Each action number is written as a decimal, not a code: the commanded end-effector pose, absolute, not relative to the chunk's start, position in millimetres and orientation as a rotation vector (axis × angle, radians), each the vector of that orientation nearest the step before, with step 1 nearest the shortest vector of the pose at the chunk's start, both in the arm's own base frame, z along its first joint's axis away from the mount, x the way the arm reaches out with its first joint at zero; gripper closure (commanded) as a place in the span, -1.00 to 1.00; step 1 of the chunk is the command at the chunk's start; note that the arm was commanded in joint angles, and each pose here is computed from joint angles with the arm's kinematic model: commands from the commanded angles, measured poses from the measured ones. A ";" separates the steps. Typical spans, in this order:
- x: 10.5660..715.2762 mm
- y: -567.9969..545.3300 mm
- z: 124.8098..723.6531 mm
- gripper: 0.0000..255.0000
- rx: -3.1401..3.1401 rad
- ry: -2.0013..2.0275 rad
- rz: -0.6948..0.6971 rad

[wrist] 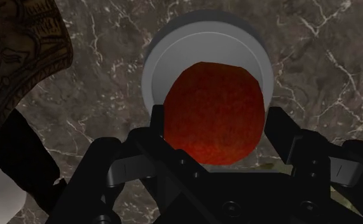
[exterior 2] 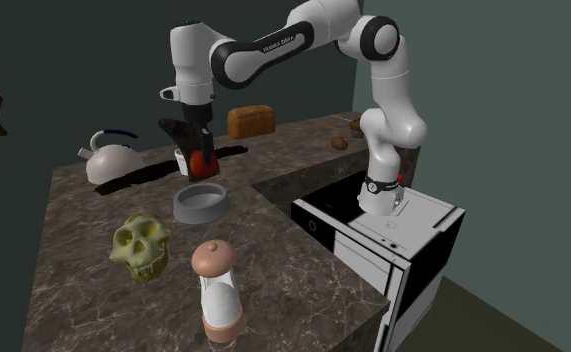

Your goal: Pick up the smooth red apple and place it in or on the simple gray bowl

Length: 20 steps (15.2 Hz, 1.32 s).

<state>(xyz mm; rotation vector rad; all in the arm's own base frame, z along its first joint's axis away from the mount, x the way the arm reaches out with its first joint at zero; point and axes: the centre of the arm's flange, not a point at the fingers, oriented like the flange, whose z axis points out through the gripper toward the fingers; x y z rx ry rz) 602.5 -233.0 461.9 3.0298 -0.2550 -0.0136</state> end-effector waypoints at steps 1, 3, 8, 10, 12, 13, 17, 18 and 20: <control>602.5 -233.0 450.9 1.00 3.030 -0.255 -0.013; 602.5 -233.0 440.3 1.00 3.030 -0.255 -0.013; 602.5 -233.0 413.9 1.00 3.030 -0.255 -0.013; 602.5 -233.0 403.4 1.00 3.030 -0.255 -0.013; 602.5 -233.0 394.2 1.00 3.030 -0.255 -0.013; 602.5 -233.0 394.2 1.00 3.030 -0.255 -0.013; 602.5 -233.0 394.2 1.00 3.030 -0.255 -0.013; 602.5 -233.0 394.2 1.00 3.030 -0.255 -0.013; 602.5 -233.0 394.2 -1.00 3.030 -0.255 -0.013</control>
